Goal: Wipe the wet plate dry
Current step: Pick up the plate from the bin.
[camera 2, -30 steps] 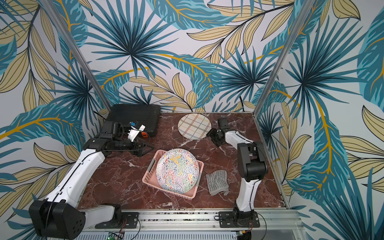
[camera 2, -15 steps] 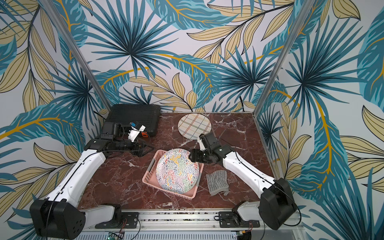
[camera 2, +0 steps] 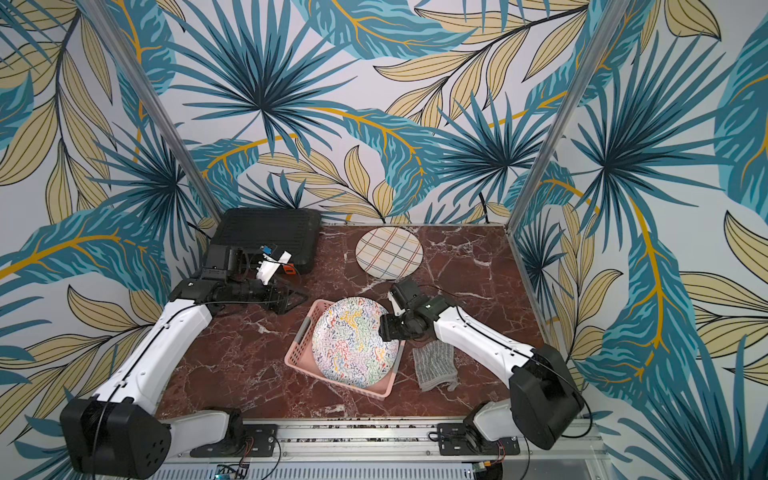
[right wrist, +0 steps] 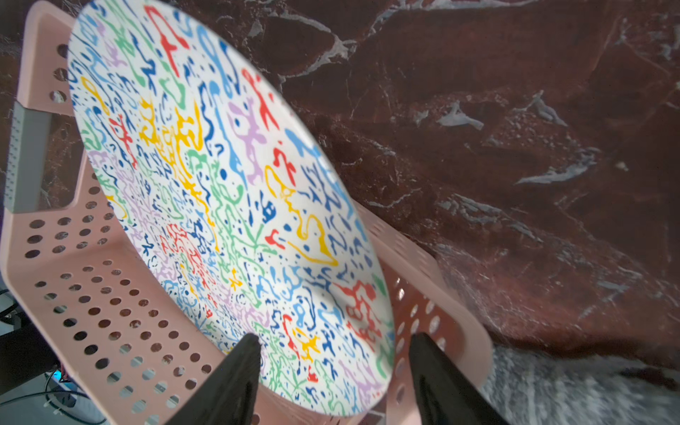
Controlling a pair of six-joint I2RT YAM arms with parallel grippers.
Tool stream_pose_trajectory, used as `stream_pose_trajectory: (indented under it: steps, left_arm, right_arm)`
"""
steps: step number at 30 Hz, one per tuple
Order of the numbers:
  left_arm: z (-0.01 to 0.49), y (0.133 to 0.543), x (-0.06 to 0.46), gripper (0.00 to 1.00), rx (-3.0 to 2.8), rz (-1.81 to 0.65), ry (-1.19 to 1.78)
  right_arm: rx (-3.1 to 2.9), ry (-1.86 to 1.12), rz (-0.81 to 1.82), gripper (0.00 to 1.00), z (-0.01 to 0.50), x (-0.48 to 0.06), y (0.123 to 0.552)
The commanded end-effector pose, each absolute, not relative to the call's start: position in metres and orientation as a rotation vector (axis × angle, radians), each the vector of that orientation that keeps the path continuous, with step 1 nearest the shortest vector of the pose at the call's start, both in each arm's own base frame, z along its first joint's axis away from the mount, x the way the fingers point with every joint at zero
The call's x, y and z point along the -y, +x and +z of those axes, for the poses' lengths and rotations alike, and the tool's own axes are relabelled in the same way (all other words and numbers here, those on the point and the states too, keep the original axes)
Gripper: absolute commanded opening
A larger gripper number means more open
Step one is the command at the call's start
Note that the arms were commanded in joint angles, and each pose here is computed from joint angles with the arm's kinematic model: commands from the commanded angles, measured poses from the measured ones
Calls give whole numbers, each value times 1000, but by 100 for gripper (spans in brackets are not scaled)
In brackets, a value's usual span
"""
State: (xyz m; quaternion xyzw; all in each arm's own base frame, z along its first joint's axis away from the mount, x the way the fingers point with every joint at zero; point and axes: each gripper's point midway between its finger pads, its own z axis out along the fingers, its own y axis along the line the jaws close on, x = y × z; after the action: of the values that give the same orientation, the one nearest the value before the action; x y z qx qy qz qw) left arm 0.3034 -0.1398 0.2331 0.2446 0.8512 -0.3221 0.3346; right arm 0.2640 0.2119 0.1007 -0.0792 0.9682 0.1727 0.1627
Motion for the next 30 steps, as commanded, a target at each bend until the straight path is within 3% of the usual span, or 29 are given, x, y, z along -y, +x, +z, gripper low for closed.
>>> stream_pose_trajectory:
  steps: [1,5,9,14,17,30]
  left_arm:
    - [237,302,141,100,-2197,-858,638]
    - [237,302,141,100,-2196,-856,640]
    - [237,302,140,100,-2198,-855,638]
    - [237,302,142,100,-2198,-869,631]
    - [237,302,142,100,-2200,-875,629]
    - [231,315,135,100,-2204,-826,534]
  right_arm:
    - [-2777,-249,456,68,85,-212,267]
    - [-2783,-258,508,65,75,-223,271]
    - [-2737,-283,604,54,75,-237,276]
    - [-2645,-300,645,12,92,-240,280]
    - [-2587,-329,702,0,109,-243,276]
    - [-2286,-351,903,0,224,-230,257]
